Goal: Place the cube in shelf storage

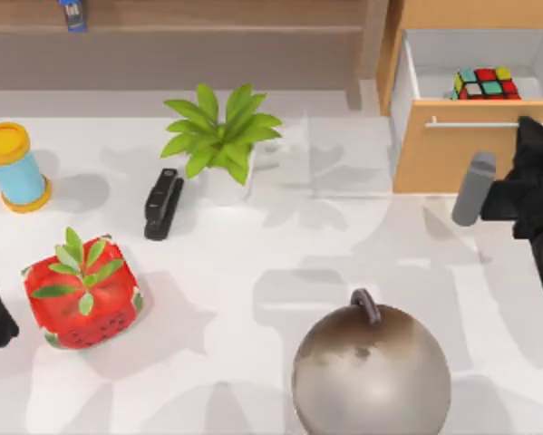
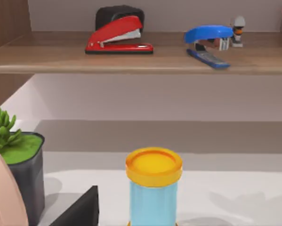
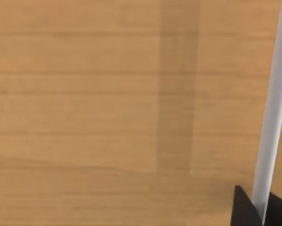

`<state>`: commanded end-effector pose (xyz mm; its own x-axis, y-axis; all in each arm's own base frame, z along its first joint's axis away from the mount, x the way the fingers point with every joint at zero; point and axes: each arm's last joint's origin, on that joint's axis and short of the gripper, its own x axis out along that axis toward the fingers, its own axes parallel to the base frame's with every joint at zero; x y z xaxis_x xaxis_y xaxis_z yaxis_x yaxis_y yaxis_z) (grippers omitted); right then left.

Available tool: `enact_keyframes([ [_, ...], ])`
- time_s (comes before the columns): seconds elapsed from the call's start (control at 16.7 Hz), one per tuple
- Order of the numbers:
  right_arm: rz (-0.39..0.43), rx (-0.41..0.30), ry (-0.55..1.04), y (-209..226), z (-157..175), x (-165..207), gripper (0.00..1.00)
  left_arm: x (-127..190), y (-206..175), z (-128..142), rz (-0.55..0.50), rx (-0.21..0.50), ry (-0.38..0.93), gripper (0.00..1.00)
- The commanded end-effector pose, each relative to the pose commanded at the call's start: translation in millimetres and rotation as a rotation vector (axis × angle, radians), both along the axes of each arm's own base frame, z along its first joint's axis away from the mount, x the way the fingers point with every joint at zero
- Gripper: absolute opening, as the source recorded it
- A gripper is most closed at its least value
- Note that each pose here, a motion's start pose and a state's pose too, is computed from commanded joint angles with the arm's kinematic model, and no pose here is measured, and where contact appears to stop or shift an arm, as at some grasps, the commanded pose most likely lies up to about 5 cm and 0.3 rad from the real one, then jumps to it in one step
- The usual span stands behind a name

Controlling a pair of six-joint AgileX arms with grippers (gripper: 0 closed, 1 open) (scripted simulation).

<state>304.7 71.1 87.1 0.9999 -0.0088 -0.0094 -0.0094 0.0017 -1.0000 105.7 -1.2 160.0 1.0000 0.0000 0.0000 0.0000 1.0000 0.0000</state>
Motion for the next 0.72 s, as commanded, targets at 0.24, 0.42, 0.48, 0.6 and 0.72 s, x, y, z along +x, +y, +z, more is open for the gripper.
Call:
enact_keyframes([
  [0.24, 0.003, 0.000, 0.000, 1, 0, -3, 0.00, 0, 0, 0, 0.000, 0.000, 0.000, 1.00],
  [0.42, 0.002, -0.001, 0.006, 1, -2, -26, 0.00, 0, 0, 0, 0.000, 0.000, 0.000, 1.00],
  [0.48, 0.000, -0.001, 0.008, 1, -3, -36, 0.00, 0, 0, 0, 0.000, 0.000, 0.000, 1.00],
  [0.6, 0.000, -0.001, 0.007, 1, -2, -53, 0.00, 0, 0, 0, 0.000, 0.000, 0.000, 1.00],
  [0.72, 0.000, -0.001, 0.002, 0, 0, -62, 0.00, 0, 0, 0, 0.000, 0.000, 0.000, 1.00],
])
